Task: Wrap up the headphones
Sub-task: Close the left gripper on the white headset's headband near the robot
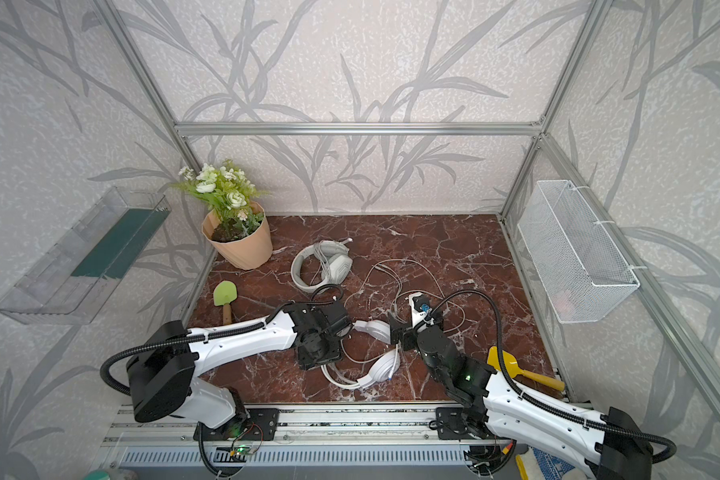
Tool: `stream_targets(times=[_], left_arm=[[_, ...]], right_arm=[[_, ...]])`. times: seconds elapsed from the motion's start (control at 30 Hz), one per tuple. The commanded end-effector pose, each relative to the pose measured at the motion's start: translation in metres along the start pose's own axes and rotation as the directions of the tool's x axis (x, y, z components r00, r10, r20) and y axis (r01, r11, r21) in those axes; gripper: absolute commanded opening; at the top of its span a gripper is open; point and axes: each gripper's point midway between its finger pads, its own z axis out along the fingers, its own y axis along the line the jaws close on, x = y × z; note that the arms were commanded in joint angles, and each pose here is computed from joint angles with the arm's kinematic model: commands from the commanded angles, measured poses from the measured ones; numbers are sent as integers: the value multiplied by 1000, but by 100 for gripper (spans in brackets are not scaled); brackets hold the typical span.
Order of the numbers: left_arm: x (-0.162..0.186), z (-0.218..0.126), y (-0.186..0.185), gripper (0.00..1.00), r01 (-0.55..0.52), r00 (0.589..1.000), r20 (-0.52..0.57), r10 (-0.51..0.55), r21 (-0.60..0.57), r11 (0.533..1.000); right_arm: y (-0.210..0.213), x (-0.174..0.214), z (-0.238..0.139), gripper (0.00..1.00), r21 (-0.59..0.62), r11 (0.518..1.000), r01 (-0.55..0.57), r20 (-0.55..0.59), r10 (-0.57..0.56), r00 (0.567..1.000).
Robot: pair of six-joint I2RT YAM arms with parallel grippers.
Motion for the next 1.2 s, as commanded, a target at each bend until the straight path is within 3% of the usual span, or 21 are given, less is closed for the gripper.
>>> stream_targets(times=[0.0, 0.53, 0.8, 1.17], left_arm=[[-1, 2, -3, 63, 1, 1000, -7, -1, -18, 1000], [-19, 15, 4, 49, -108, 993, 20, 114, -189, 976], [-13, 29, 7, 47, -126, 992, -13, 126, -198, 972], [-12, 46, 17, 37, -146, 989, -31, 143, -240, 960]], right_arm=[[-1, -4, -2, 99, -2, 1000, -20, 12, 20, 1000], [1, -4, -3, 99, -18, 1000, -25, 12, 25, 1000], [2, -5, -4, 99, -22, 999, -27, 14, 27, 1000], [2, -4, -4, 99, -25, 999, -27, 12, 28, 1000]])
